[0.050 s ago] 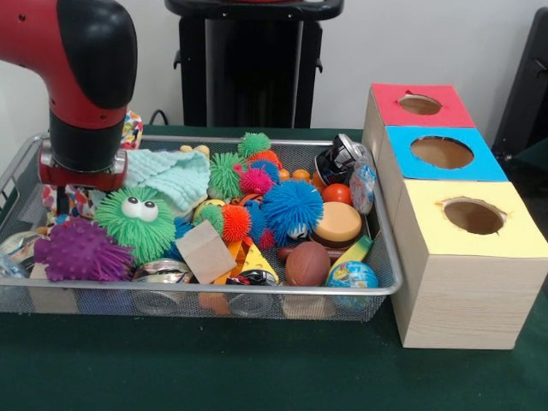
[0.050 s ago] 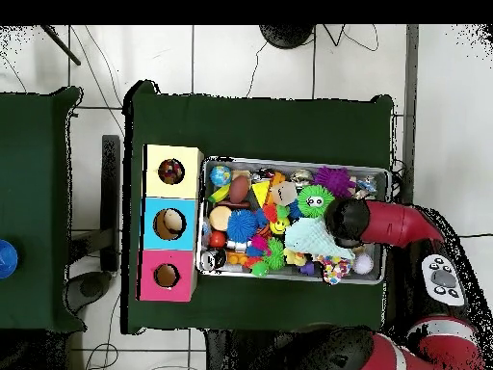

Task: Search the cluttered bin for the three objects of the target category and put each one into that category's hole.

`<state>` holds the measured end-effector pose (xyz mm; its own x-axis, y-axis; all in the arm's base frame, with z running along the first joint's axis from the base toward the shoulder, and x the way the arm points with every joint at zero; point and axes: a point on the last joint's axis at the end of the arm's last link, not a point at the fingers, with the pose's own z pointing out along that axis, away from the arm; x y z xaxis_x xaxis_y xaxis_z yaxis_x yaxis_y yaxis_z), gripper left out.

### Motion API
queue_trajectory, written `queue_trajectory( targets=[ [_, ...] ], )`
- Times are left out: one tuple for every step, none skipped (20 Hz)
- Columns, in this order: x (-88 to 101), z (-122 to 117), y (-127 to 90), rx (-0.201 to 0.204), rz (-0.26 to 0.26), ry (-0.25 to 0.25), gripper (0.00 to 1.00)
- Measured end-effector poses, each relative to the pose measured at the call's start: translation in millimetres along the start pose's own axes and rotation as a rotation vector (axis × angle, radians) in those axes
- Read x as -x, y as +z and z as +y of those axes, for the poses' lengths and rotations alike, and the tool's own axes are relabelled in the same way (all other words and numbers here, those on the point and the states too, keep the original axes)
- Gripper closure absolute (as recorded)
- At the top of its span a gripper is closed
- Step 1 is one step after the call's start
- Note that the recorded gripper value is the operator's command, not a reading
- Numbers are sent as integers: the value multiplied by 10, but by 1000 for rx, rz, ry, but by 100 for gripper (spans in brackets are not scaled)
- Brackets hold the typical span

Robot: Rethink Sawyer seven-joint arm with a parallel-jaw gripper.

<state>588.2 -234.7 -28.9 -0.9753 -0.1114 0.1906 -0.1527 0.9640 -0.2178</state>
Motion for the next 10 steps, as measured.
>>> queue_trajectory(
  targets=[
    [6, -14, -19, -2, -4, 1, 0],
    [13, -28, -42, -5, -8, 2, 0],
    [17, -40, -64, -7, -12, 4, 0],
    [21, -57, -96, -11, -16, 5, 0],
    [26, -71, -123, -14, -21, 6, 0],
    [31, -93, -167, -18, -27, 8, 0],
    [40, -116, -204, -22, -33, 10, 0],
    [48, -140, -242, -26, -38, 13, 0],
    [57, -165, -279, -30, -43, 15, 0],
    [64, -187, -309, -34, -48, 17, 0]
  ],
)
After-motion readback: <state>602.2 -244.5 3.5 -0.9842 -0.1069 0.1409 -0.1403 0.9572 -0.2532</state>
